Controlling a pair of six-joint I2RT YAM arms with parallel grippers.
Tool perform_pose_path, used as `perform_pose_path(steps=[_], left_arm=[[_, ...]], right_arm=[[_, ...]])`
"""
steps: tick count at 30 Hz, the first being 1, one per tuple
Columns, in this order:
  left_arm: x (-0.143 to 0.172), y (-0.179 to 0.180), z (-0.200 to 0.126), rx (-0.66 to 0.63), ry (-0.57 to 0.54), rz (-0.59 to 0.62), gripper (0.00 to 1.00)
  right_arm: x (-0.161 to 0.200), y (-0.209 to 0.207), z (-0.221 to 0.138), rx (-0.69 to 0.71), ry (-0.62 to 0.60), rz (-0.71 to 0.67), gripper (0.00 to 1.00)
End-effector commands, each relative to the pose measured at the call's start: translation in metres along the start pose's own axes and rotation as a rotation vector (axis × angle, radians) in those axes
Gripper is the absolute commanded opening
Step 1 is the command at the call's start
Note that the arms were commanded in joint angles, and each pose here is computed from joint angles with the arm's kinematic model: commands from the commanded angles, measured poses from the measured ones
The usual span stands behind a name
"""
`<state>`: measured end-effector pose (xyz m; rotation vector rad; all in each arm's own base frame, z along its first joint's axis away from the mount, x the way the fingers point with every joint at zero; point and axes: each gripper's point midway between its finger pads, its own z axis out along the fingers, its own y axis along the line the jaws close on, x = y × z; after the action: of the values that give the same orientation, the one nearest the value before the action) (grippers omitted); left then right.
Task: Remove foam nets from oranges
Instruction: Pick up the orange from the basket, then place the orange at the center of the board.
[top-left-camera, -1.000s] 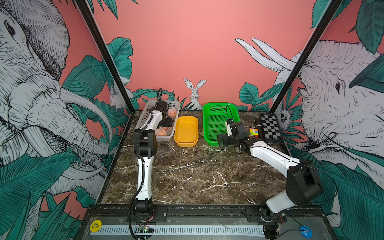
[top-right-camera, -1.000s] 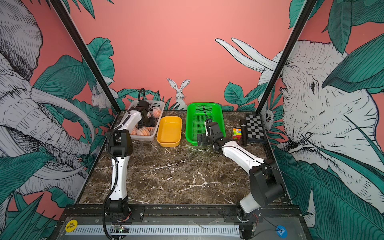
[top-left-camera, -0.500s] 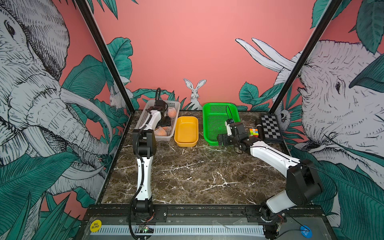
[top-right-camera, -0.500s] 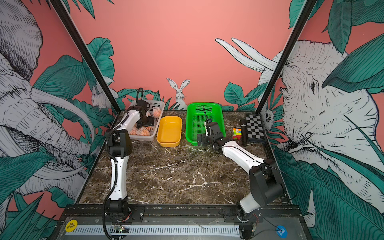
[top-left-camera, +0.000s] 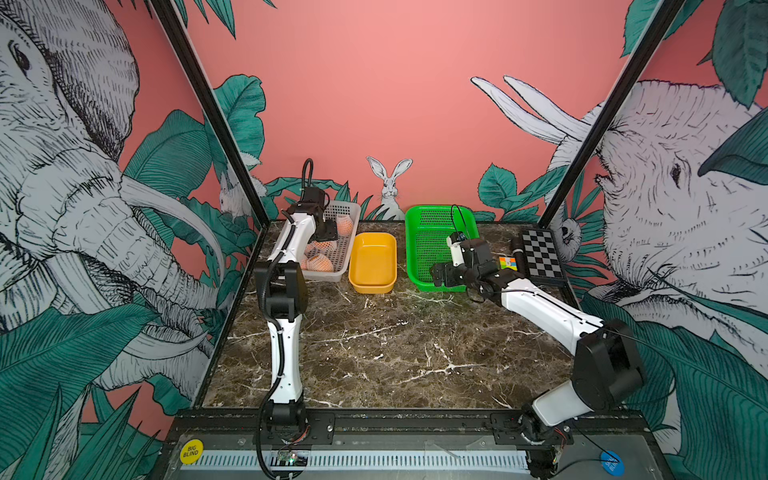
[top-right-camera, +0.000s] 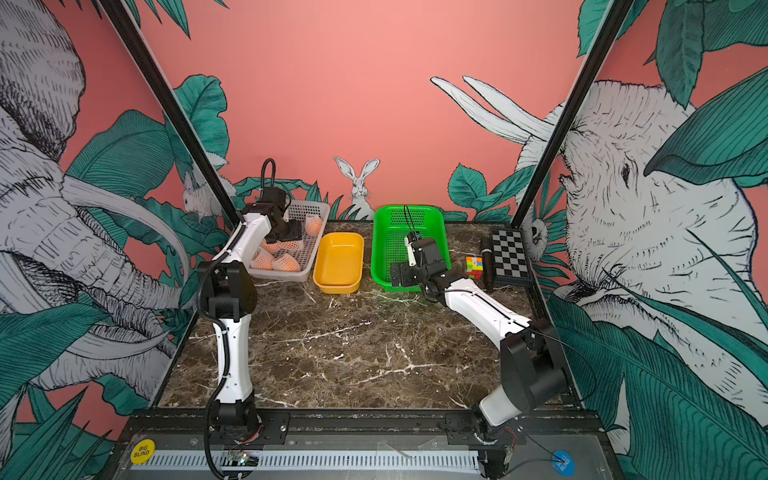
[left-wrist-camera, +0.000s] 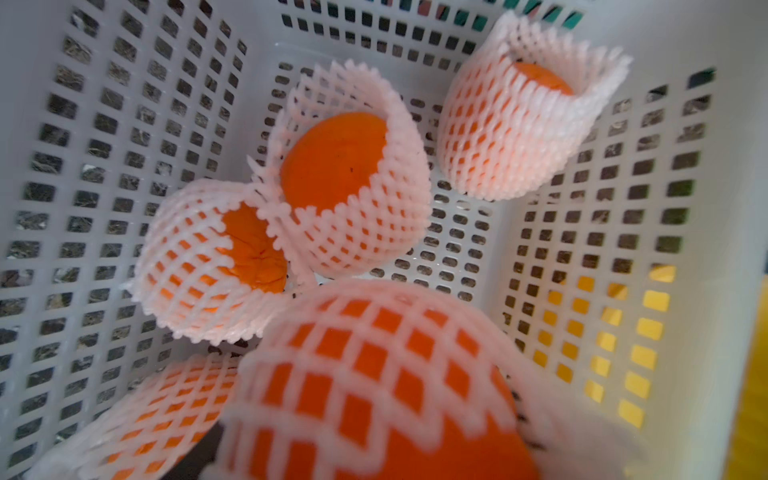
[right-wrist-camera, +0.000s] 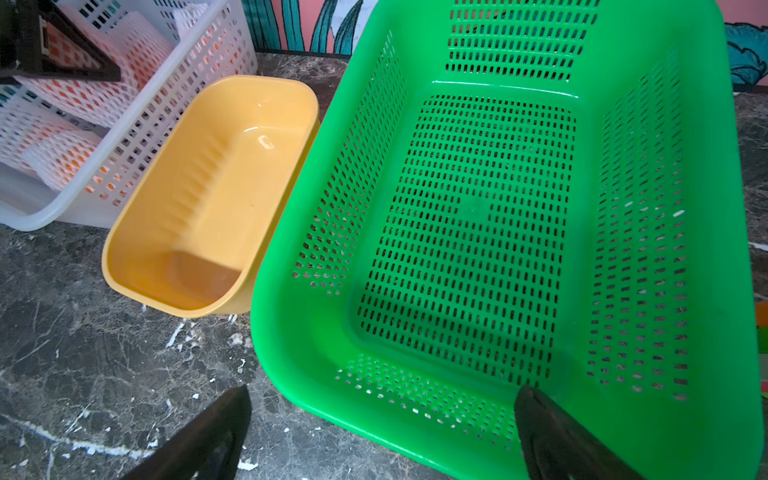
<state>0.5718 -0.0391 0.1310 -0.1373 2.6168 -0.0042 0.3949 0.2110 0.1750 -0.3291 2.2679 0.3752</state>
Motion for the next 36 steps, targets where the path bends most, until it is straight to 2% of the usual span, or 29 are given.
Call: perform_pose_path(steps=[1,6,11,17,21,26,29,31,36], left_arm=[[-0.008,0.003,-0.037,0.008,-0.026,0.0,0.56],[0.001,-0.01,-0.068,0.051,-0.022,0.016,0.54],[0.033,-0.029,-0.113,0.088,-0.052,0.067,0.53],[0.082,-0.056,-0.162,0.138,-0.083,0.155,0.53],[0.138,-0.08,-0.168,0.192,-0.025,0.22,0.53],[0.199,-0.119,-0.17,0.278,0.019,0.311,0.52],[0.228,-0.145,-0.158,0.341,0.029,0.365,0.52],[0.25,-0.157,-0.15,0.365,0.073,0.397,0.52],[0.294,-0.169,-0.135,0.404,0.132,0.461,0.53]], right_arm=[[-0.016,0.014,-0.007,-0.055,-0.04,-0.029,0.99],[-0.022,0.034,-0.017,-0.141,-0.074,-0.089,0.99],[-0.016,0.065,-0.043,-0.234,-0.137,-0.176,0.99],[0.025,0.086,-0.061,-0.306,-0.172,-0.277,0.99],[0.06,0.093,-0.072,-0.331,-0.178,-0.334,0.99],[0.093,0.085,-0.075,-0.325,-0.194,-0.321,0.99],[0.11,0.078,-0.071,-0.321,-0.204,-0.286,0.99],[0.124,0.079,-0.067,-0.333,-0.177,-0.28,0.99],[0.146,0.082,-0.066,-0.348,-0.159,-0.291,0.99]])
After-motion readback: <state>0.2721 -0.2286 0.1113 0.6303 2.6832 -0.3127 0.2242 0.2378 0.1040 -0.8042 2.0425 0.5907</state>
